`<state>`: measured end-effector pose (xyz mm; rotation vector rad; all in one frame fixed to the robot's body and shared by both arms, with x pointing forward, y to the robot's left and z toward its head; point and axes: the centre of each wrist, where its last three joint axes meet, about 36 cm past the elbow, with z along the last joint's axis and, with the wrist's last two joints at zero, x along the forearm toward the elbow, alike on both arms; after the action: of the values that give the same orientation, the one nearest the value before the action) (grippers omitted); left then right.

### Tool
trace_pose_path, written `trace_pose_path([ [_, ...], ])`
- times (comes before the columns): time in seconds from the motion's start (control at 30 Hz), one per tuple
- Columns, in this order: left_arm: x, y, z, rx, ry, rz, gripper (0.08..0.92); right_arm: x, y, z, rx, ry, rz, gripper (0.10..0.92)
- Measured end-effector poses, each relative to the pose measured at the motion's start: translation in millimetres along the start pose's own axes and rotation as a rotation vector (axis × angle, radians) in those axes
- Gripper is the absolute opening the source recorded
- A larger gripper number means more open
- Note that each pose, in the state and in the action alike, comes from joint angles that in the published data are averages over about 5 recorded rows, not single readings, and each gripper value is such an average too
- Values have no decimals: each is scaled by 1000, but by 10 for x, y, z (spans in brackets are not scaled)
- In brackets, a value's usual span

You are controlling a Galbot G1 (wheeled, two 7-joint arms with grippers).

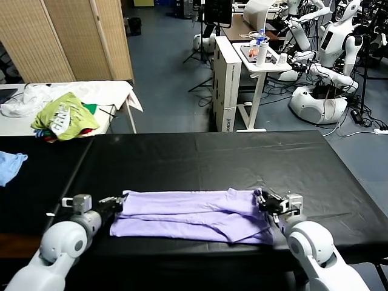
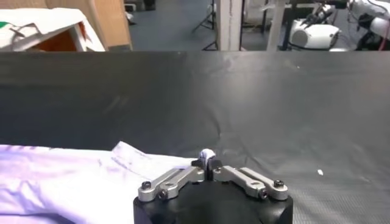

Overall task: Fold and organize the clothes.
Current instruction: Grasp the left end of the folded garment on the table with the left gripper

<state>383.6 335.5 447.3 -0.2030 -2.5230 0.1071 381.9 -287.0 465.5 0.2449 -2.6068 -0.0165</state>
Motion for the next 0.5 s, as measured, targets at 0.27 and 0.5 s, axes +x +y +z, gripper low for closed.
trace_pose_path([
  [0.27,293,-35,123,48,-20,-11,896,251,-84,-89,-3,-31,-5,907],
  [0.5,416,4,315,120,-24,-29,907,463,-119,-180,-1,-65,-11,907],
])
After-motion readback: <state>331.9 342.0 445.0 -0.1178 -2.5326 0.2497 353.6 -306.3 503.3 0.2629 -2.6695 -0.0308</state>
